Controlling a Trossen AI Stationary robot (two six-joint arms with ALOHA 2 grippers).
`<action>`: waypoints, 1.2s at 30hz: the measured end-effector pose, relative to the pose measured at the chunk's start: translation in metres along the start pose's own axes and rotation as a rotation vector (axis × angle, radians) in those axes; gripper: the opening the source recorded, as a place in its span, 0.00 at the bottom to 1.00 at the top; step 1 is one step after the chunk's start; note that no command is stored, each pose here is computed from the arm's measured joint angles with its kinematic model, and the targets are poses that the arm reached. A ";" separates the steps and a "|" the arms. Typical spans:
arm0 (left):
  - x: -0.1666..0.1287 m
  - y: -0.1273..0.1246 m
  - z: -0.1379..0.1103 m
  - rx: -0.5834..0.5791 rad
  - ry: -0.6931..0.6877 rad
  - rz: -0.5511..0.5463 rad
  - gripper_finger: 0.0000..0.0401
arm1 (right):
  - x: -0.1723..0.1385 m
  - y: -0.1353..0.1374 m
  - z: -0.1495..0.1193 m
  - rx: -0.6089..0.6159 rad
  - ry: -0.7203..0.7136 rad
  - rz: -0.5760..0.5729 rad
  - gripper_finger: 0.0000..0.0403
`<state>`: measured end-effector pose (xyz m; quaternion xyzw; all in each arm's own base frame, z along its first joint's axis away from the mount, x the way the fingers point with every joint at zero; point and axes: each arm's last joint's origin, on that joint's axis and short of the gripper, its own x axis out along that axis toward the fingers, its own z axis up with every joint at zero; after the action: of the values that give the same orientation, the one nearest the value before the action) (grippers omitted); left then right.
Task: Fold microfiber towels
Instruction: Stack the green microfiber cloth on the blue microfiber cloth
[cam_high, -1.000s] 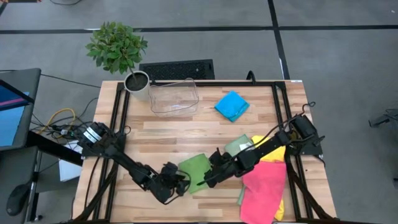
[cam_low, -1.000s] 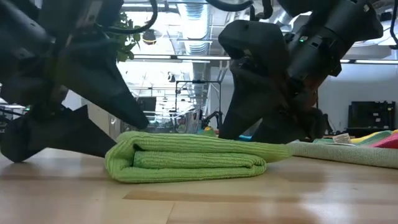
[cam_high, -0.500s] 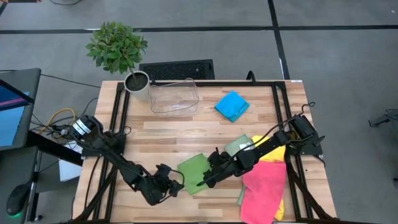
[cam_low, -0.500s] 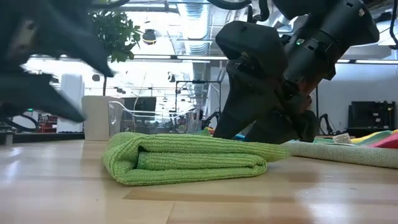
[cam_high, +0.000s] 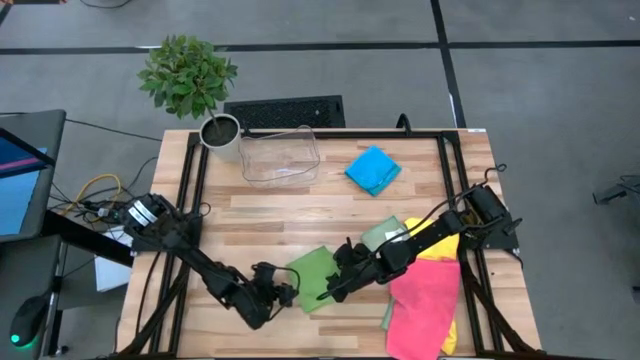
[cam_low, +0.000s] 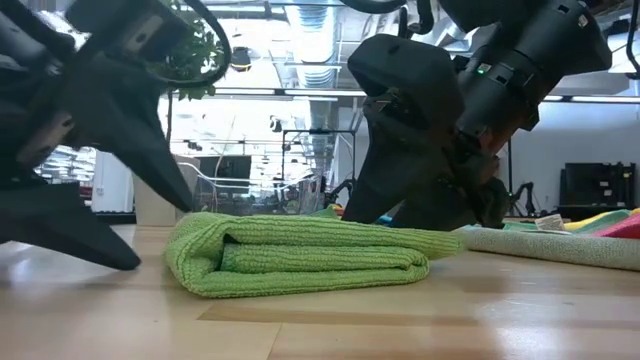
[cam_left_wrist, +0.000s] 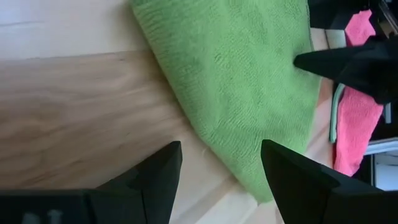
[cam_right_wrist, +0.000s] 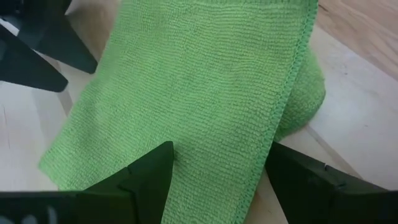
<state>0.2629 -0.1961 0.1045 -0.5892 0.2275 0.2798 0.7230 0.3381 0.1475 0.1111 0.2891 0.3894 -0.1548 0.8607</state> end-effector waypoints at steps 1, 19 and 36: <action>0.002 -0.001 0.002 -0.008 -0.003 0.002 0.55 | 0.000 0.000 0.000 0.001 -0.005 0.002 0.69; 0.018 -0.008 0.025 0.075 -0.043 0.023 0.30 | 0.006 -0.008 0.013 -0.017 0.001 0.008 0.60; 0.020 -0.028 0.061 0.378 -0.165 0.007 0.01 | -0.003 -0.005 0.015 -0.034 -0.004 0.012 0.07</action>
<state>0.2965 -0.1378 0.1240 -0.4175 0.2181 0.2821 0.8358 0.3427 0.1345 0.1198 0.2766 0.3884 -0.1438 0.8672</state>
